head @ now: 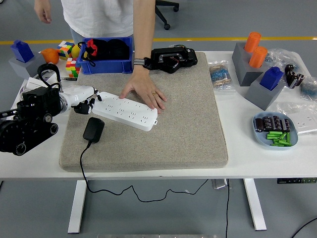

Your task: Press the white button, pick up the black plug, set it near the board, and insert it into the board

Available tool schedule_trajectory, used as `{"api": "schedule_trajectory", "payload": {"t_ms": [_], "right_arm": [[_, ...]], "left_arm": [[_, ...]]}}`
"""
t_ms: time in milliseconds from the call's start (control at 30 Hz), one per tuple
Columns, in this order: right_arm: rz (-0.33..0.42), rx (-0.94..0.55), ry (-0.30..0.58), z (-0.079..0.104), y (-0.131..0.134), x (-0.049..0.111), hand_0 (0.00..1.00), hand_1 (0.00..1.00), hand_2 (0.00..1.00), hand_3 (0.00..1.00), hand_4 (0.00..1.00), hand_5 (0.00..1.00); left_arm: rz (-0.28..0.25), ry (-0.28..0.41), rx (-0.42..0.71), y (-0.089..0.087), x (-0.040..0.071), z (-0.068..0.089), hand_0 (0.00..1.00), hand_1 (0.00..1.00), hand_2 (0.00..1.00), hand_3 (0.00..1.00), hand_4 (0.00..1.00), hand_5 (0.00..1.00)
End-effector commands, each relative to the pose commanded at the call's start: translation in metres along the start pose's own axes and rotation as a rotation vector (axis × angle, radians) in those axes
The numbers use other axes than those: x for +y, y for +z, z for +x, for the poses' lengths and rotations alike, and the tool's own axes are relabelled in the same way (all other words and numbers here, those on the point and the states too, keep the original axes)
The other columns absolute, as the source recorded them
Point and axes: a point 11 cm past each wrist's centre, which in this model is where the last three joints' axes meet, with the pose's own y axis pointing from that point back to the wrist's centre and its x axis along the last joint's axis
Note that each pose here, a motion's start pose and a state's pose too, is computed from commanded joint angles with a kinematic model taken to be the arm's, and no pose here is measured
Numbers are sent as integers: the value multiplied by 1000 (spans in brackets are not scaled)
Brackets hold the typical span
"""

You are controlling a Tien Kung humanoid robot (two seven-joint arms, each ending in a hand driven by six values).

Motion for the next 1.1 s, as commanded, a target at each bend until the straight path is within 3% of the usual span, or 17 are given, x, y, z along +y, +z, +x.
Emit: {"api": "schedule_trajectory", "payload": {"t_ms": [667, 1100], "right_arm": [[-4, 0, -1, 0, 2, 0, 740, 688, 680, 629, 676, 393], [-9, -4, -2, -1, 6, 0, 740, 688, 680, 630, 676, 393]], "left_arm": [[2, -27, -47, 8, -4, -6, 73, 2, 87, 731, 2, 2], [-70, 105, 64, 21, 13, 35, 81, 2, 96, 727, 2, 2]]}}
